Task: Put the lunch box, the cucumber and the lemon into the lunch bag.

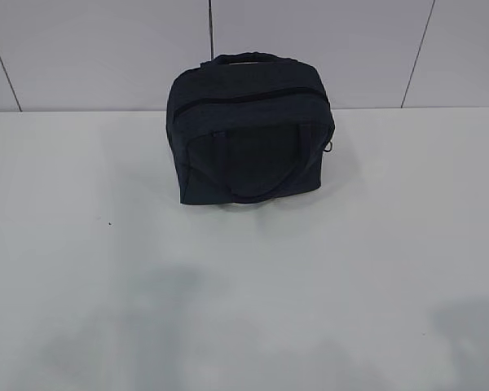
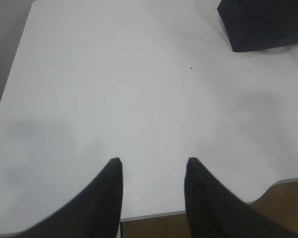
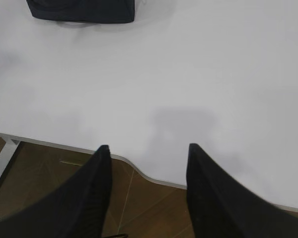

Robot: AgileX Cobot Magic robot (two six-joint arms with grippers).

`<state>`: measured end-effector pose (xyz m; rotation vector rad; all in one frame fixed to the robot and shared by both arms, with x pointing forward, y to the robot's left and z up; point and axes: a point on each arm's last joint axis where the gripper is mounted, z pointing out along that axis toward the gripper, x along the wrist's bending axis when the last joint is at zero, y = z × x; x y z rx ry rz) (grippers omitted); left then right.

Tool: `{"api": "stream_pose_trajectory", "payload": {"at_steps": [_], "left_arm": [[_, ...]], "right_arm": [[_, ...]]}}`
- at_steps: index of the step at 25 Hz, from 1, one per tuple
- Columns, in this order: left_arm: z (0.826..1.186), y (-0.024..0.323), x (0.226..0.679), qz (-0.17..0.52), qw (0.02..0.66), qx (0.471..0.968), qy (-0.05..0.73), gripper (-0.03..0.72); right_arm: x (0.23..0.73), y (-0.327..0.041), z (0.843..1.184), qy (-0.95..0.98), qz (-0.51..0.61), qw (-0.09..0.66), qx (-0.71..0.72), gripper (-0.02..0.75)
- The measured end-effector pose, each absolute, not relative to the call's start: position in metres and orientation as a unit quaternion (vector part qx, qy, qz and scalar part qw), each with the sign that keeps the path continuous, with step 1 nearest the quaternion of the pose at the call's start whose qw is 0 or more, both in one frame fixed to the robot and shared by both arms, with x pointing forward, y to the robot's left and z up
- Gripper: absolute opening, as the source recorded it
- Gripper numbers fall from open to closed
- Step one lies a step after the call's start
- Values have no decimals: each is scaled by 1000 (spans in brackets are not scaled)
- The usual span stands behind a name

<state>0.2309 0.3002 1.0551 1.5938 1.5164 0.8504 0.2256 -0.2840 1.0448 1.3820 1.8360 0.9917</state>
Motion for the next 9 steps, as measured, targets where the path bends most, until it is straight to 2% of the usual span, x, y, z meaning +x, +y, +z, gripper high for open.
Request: {"api": "stream_pose_trajectory", "payload": {"at_steps": [9], "left_arm": [[1055,300,231,333,382,625,594,298]], "right_arm": [[226,-284,1045,696,376,314,524,375]]}}
